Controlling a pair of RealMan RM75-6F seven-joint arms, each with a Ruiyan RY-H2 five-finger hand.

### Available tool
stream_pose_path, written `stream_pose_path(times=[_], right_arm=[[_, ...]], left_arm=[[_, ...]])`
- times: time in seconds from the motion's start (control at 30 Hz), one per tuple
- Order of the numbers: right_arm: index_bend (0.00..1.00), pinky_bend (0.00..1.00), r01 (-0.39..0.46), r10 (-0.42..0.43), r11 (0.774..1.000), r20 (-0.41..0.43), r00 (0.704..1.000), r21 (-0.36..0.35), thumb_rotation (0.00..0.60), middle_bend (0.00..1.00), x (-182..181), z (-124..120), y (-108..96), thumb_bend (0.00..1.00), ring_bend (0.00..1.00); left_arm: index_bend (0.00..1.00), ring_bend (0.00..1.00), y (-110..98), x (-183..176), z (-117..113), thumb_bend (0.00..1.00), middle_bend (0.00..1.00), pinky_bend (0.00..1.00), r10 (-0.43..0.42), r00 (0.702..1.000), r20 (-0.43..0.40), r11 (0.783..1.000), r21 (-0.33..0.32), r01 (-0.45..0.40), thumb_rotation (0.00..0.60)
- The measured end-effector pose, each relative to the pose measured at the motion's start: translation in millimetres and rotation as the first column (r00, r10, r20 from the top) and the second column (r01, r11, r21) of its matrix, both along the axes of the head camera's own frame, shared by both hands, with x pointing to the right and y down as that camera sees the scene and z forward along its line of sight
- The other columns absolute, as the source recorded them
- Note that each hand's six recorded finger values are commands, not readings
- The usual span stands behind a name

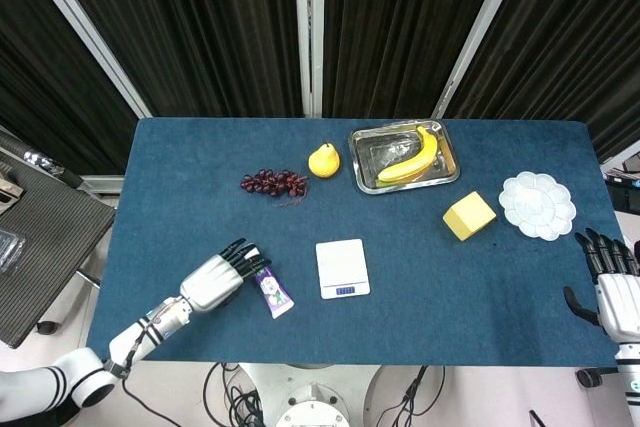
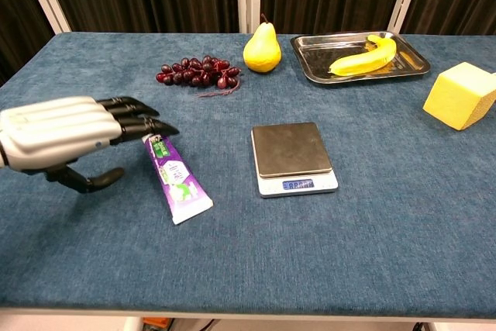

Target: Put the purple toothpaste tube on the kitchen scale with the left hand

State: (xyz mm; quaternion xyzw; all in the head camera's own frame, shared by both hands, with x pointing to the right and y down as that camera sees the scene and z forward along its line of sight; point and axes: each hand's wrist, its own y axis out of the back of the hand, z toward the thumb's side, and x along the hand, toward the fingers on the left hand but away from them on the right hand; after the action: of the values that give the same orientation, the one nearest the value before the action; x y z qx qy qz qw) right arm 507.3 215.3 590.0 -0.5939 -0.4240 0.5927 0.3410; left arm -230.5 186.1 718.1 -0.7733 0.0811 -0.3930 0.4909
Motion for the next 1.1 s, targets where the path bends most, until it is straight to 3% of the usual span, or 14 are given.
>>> stream_pose_path(times=[0.17,0.43,0.73,0.83,1.0,1.1], right_arm=[[0.00,0.00,-0.017,0.017,1.000,-0.011,1.000,0.001,0.600,0.00,6,-2,1,0.30,0.00],[0.00,0.00,-0.009,0.009,1.000,-0.013,1.000,-0.005,0.600,0.00,2,0,0,0.30,0.00],[0.00,0.00,-0.013,0.013,1.000,-0.017,1.000,-0.018,0.600,0.00,3,4,1,0.30,0.00],[0.00,0.00,-0.017,0.017,1.000,-0.017,1.000,-0.019,0.600,0.00,4,5,2,0.30,0.00],[0.00,0.00,-0.019,0.019,1.000,-0.016,1.000,-0.023,0.600,0.00,6,6,2,0.30,0.00],[0.00,0.00,-0.022,0.022,0.999,-0.016,1.000,-0.028,0.600,0.00,7,7,3,0.30,0.00]], left_arm=[[0.04,0.00,1,5,6,0.52,0.08,0.01,0.034,0.999,0.002,0.999,-0.003,-0.034,0.600],[0.03,0.00,-3,27,2,0.52,0.03,0.01,0.071,0.993,-0.092,0.997,0.039,-0.067,0.600],[0.04,0.00,6,29,26,0.52,0.06,0.03,0.127,0.992,-0.015,0.991,-0.029,-0.127,0.600],[0.15,0.03,8,30,30,0.51,0.18,0.13,0.133,0.991,0.001,0.991,-0.030,-0.133,0.600],[0.50,0.34,3,39,25,0.44,0.50,0.48,0.105,0.993,-0.044,0.994,0.024,-0.104,0.600],[0.60,0.43,2,44,25,0.39,0.59,0.60,0.096,0.993,-0.070,0.995,0.045,-0.093,0.600]])
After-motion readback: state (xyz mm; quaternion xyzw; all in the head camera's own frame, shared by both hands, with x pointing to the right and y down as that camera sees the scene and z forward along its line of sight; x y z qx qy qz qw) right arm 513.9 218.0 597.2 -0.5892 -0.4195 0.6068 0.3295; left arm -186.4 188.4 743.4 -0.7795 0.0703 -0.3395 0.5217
